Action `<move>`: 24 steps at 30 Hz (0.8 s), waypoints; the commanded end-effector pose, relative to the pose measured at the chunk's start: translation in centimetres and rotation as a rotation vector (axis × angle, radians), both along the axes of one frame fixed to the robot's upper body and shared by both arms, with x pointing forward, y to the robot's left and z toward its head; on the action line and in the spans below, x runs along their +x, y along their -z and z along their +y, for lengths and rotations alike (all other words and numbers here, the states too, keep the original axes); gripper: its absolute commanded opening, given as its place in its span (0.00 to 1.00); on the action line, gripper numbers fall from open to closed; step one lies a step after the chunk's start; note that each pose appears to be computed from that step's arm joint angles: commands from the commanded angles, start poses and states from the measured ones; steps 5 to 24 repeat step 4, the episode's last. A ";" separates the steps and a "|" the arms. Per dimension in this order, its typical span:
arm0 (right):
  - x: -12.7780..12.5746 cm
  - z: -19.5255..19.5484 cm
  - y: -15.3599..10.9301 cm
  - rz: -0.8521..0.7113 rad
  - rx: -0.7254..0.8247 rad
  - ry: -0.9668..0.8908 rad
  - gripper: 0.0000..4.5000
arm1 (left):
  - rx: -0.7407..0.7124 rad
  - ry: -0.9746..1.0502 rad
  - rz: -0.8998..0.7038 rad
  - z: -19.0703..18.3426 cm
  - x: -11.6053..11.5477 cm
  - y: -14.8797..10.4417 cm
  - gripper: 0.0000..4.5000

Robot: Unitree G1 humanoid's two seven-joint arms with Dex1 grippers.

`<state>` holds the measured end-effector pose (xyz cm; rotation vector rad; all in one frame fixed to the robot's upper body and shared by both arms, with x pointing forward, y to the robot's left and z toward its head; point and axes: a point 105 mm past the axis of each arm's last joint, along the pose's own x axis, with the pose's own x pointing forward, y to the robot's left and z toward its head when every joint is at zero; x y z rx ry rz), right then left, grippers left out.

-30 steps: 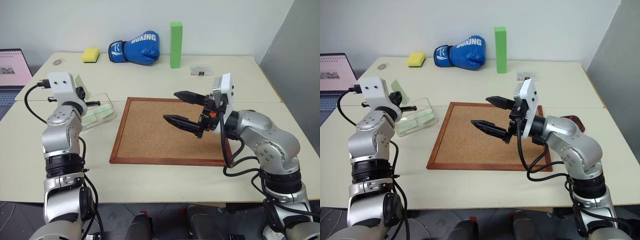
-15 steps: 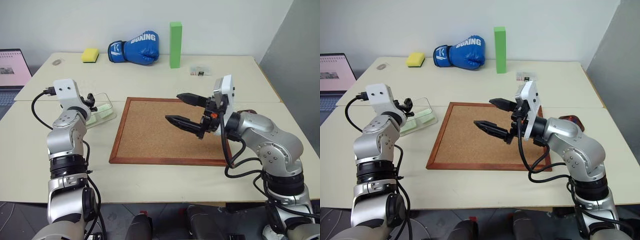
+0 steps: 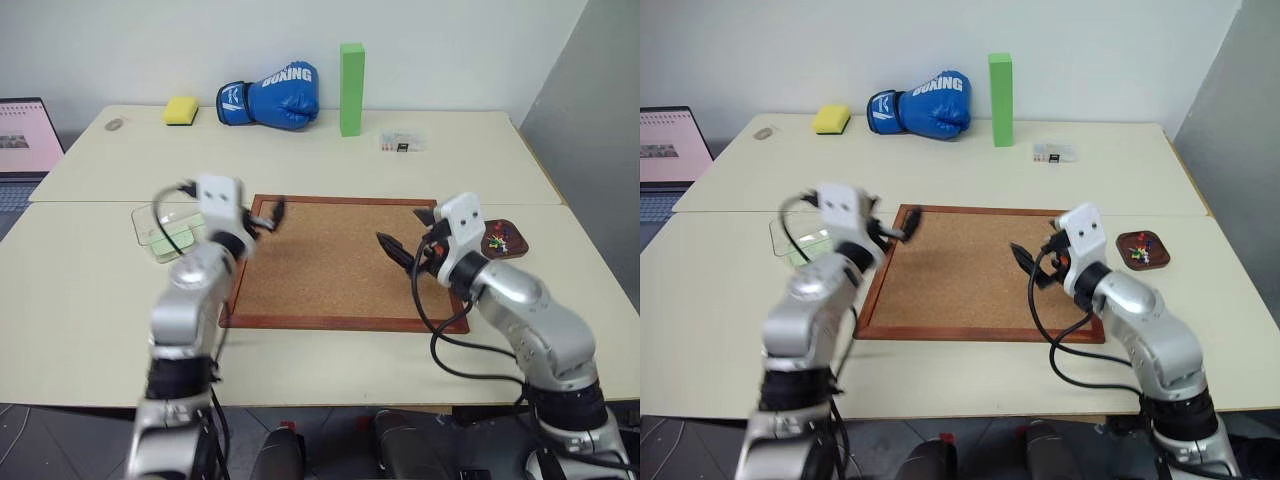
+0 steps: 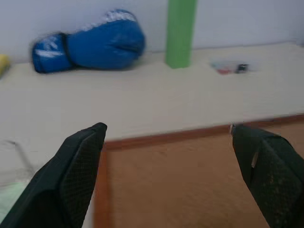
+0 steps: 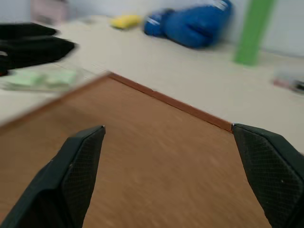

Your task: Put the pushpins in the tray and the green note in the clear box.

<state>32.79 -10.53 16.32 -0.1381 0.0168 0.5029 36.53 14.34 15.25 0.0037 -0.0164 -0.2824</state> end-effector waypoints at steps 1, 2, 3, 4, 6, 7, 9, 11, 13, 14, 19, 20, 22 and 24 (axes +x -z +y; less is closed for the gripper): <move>-0.1 -1.3 -0.2 -0.078 0.007 0.170 1.00 | 0.003 -0.036 -0.058 -1.1 -1.7 -0.4 0.99; -0.2 -1.5 0.4 -0.074 0.000 0.199 1.00 | 0.001 -0.043 -0.048 -1.4 -2.0 0.2 0.99; -0.4 -1.5 1.0 -0.065 0.000 0.217 1.00 | -0.005 -0.063 -0.041 -1.5 -2.3 0.7 0.99; -0.5 -1.5 1.5 -0.055 0.006 0.234 1.00 | -0.003 -0.081 -0.031 -1.4 -2.5 1.1 0.99; -0.5 -1.5 1.5 -0.055 0.006 0.234 1.00 | -0.003 -0.081 -0.031 -1.4 -2.5 1.1 0.99; -0.5 -1.5 1.5 -0.055 0.006 0.234 1.00 | -0.003 -0.081 -0.031 -1.4 -2.5 1.1 0.99; -0.5 -1.5 1.5 -0.055 0.006 0.234 1.00 | -0.003 -0.081 -0.031 -1.4 -2.5 1.1 0.99; -0.5 -1.5 1.5 -0.055 0.006 0.234 1.00 | -0.003 -0.081 -0.031 -1.4 -2.5 1.1 0.99; -0.5 -1.5 1.5 -0.055 0.006 0.234 1.00 | -0.003 -0.081 -0.031 -1.4 -2.5 1.1 0.99; -0.5 -1.5 1.5 -0.055 0.006 0.234 1.00 | -0.003 -0.081 -0.031 -1.4 -2.5 1.1 0.99; -0.5 -1.5 1.5 -0.055 0.006 0.234 1.00 | -0.003 -0.081 -0.031 -1.4 -2.5 1.1 0.99; -0.5 -1.5 1.5 -0.055 0.006 0.234 1.00 | -0.003 -0.081 -0.031 -1.4 -2.5 1.1 0.99; -0.5 -1.5 1.5 -0.055 0.006 0.234 1.00 | -0.003 -0.081 -0.031 -1.4 -2.5 1.1 0.99; -0.5 -1.5 1.5 -0.055 0.006 0.234 1.00 | -0.003 -0.081 -0.031 -1.4 -2.5 1.1 0.99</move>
